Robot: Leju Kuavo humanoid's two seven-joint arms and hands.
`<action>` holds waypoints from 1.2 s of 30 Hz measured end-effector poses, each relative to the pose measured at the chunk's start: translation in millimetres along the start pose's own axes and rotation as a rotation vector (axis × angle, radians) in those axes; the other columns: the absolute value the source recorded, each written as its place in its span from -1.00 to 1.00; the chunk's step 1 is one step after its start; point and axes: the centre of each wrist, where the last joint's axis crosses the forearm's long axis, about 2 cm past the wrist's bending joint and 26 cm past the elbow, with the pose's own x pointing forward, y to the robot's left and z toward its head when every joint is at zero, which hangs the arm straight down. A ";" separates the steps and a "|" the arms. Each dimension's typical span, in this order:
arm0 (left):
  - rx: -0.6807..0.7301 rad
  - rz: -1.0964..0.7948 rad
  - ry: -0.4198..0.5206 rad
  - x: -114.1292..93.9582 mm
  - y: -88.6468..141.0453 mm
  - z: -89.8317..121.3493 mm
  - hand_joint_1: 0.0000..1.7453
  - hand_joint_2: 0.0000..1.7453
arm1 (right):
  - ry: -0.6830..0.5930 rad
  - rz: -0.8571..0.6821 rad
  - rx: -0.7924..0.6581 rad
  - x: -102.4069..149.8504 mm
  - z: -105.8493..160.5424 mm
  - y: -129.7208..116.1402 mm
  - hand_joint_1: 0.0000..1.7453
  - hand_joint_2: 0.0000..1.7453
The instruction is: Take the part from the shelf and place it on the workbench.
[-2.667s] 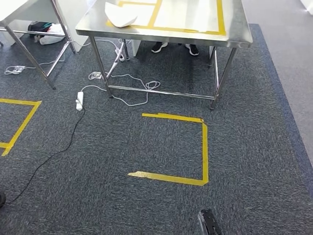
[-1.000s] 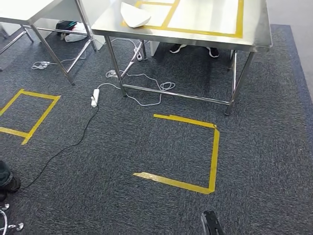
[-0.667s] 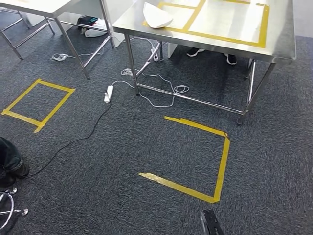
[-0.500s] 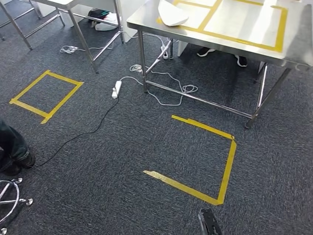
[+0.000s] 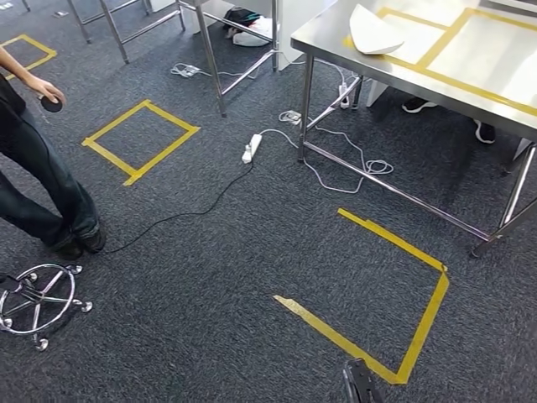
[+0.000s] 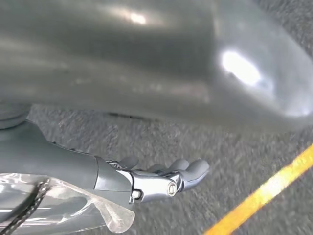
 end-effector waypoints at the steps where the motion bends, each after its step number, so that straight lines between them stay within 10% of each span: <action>1: 0.001 -0.001 0.000 -0.2 0.3 -0.1 -1.00 -1.00 | -0.001 0.001 -0.001 0.4 -0.2 -0.1 -1.00 -1.00; 36: -0.014 -0.001 0.002 0.0 -2.3 1.0 -1.00 -1.00 | -0.003 0.045 -0.034 -6.4 3.6 2.1 -1.00 -1.00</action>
